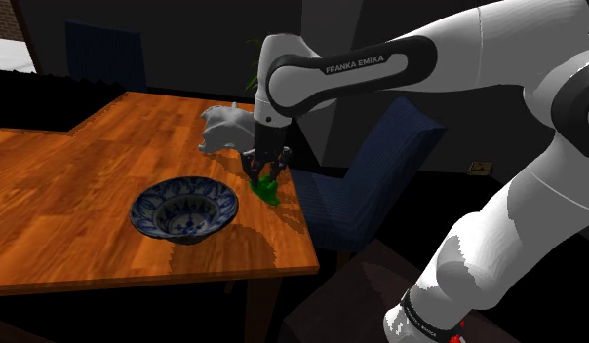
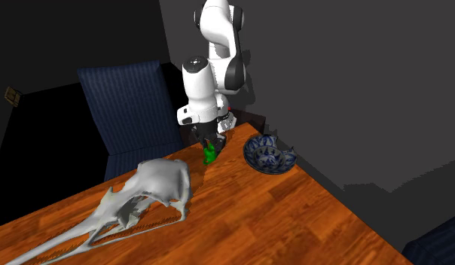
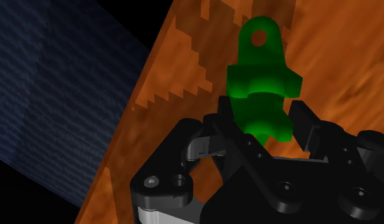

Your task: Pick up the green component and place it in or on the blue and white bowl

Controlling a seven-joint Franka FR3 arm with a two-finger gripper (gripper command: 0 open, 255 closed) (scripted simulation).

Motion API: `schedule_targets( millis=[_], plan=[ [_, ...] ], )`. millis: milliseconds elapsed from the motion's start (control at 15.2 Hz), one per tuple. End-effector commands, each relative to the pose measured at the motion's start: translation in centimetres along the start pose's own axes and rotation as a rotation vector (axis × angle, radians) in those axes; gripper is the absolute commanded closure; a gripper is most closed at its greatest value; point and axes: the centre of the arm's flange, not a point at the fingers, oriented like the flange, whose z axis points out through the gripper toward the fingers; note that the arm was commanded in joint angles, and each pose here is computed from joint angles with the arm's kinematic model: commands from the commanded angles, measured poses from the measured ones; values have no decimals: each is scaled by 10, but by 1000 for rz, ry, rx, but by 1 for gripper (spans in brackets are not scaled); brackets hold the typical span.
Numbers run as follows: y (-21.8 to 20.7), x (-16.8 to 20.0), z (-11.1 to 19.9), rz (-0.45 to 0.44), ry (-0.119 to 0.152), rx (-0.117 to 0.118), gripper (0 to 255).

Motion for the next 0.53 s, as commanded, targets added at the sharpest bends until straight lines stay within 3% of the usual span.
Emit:
schedule_targets(
  millis=[0, 462],
  plan=[
    [1, 0, 1, 1, -2, -1, 255],
    [-1, -1, -31, 1, -2, -1, 255]
  ],
)
